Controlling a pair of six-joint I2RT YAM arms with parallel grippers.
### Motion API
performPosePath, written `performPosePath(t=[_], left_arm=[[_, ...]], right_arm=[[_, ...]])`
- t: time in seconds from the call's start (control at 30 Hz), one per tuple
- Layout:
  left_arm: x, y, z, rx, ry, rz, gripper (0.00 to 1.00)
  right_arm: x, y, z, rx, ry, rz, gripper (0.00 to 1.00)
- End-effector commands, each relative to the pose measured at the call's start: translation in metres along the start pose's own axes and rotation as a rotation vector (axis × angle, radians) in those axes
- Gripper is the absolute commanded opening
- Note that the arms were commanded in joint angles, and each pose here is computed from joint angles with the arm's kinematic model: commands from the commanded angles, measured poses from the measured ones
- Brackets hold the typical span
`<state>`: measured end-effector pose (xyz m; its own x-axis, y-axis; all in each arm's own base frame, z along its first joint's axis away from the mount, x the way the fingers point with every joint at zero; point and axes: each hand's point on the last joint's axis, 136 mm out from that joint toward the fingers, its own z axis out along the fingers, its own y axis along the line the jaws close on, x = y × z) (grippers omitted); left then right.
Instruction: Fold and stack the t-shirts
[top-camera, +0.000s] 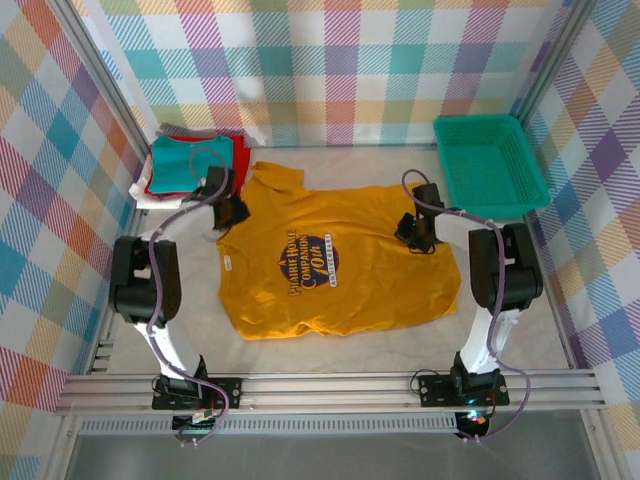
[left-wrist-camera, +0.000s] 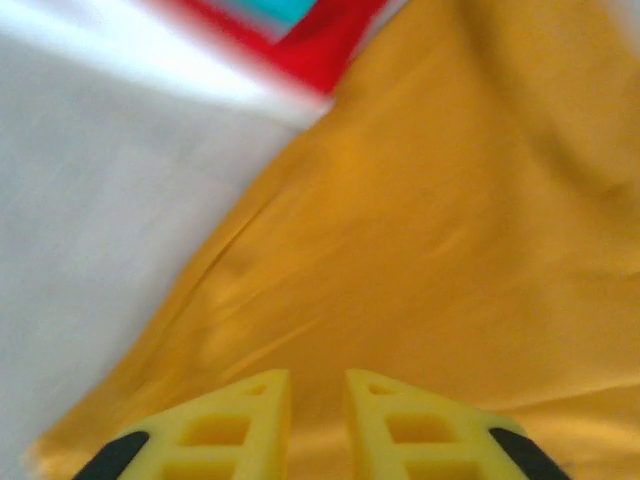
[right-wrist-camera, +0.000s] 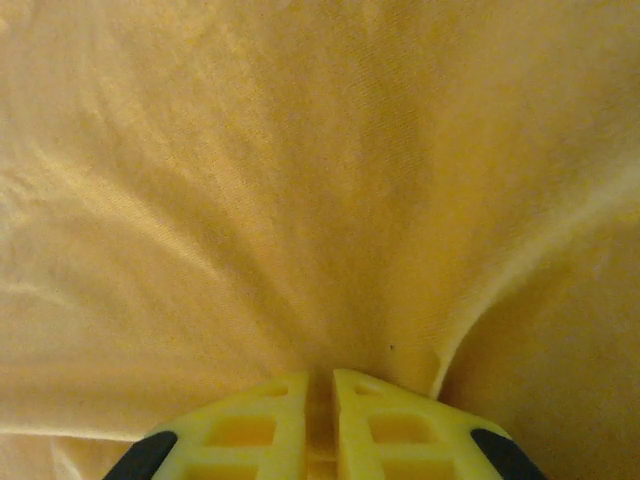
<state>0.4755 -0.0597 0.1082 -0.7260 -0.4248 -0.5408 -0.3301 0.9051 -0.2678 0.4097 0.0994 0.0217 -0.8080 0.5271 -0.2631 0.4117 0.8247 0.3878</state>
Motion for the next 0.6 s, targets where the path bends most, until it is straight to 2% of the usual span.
performPosePath(t=[0.0, 0.13, 0.3, 0.47, 0.57], left_arm=[[-0.024, -0.031, 0.02, 0.032, 0.014, 0.039, 0.27], [-0.049, -0.049, 0.059, 0.008, 0.012, -0.012, 0.32], [-0.053, -0.063, 0.095, 0.035, 0.021, -0.07, 0.47], [-0.054, -0.085, 0.122, 0.08, 0.02, -0.057, 0.51], [-0.054, -0.093, 0.136, 0.096, 0.033, -0.056, 0.48]], right_arm=[[-0.006, 0.0, -0.014, -0.026, -0.044, 0.061, 0.15], [-0.011, 0.006, -0.032, -0.057, -0.085, 0.06, 0.15], [-0.017, 0.016, -0.052, -0.094, -0.114, 0.031, 0.17], [-0.02, 0.021, -0.06, -0.111, -0.13, 0.009, 0.17], [-0.02, 0.024, -0.062, -0.127, -0.136, 0.001, 0.17]])
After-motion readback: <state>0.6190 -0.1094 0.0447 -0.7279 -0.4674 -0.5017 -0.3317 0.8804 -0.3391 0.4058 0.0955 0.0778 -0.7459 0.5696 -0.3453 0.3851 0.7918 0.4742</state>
